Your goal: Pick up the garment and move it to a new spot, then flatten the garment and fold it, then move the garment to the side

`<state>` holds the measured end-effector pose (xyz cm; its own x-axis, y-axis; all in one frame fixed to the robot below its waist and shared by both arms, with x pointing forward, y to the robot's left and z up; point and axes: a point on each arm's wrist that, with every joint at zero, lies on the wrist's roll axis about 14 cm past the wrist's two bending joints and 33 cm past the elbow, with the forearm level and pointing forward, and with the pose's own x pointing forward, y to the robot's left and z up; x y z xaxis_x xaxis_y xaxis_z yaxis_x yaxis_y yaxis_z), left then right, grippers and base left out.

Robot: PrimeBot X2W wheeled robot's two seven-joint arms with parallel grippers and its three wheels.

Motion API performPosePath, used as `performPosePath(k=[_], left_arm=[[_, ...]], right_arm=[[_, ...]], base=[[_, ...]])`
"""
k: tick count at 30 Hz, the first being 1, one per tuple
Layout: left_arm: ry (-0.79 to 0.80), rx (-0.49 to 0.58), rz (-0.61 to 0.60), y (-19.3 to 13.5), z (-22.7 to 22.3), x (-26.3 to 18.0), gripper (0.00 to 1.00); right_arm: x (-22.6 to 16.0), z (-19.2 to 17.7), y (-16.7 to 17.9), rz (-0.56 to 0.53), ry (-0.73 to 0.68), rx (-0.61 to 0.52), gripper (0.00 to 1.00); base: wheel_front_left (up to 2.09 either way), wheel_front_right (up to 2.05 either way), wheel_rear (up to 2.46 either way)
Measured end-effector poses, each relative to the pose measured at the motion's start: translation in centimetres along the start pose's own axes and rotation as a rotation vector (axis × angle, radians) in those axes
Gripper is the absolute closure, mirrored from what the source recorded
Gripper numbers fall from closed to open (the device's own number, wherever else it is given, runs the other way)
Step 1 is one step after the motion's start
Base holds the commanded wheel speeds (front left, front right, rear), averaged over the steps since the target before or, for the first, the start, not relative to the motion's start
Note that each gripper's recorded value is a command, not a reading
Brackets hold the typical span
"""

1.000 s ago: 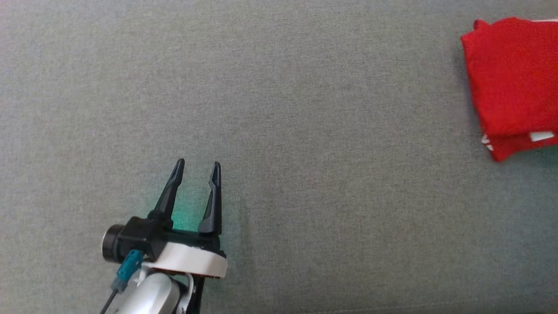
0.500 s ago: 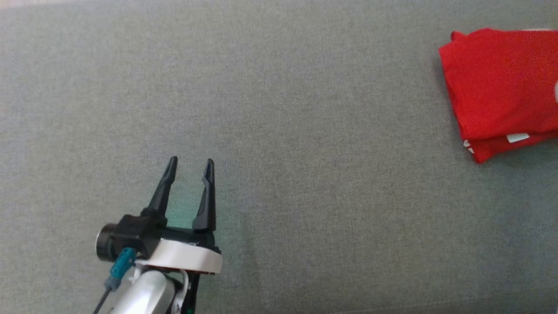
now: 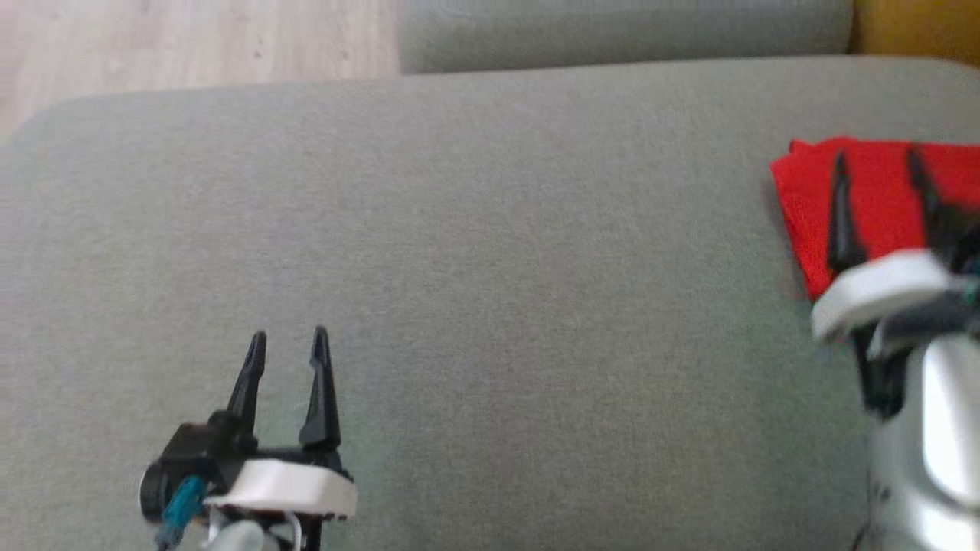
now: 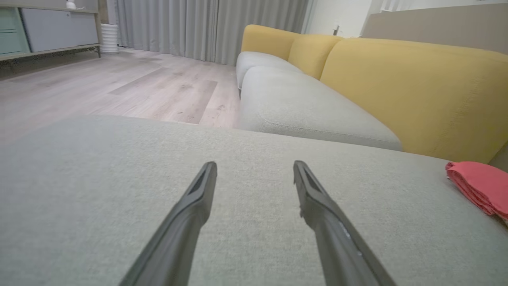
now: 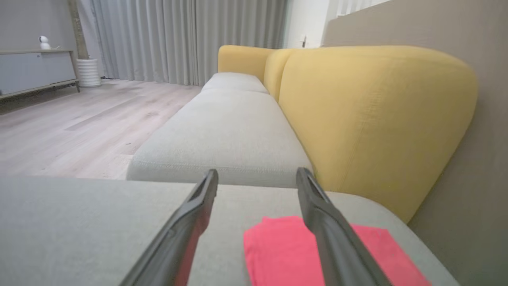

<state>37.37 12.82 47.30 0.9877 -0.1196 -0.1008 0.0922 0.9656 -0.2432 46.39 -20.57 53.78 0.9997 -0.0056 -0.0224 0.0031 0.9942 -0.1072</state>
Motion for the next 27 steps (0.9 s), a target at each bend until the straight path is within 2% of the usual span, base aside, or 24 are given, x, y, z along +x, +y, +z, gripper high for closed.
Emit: performPosePath(k=[3,9,15,27], left_arm=[[0.007,-0.011,0.06,1.4,-0.2,-1.4,0.0],[0.011,-0.022,0.114,2.8,-0.7,-4.0,0.0],[0.023,-0.04,0.152,3.6,-1.5,-6.2,0.0],[0.02,-0.037,0.142,3.4,-1.4,-6.3,0.0]], right_arm=[[-2.3,-1.9,1.8,0.043,0.029,0.01,0.0],[-6.2,-4.3,5.4,0.145,0.068,0.104,0.0],[-9.1,-5.0,6.8,0.185,0.065,0.161,0.0],[-11.5,-6.2,7.7,0.213,0.096,0.159,0.0]], base=[[0.0,0.0,0.0],[0.0,0.0,0.0],[0.0,0.0,0.0],[0.0,0.0,0.0]])
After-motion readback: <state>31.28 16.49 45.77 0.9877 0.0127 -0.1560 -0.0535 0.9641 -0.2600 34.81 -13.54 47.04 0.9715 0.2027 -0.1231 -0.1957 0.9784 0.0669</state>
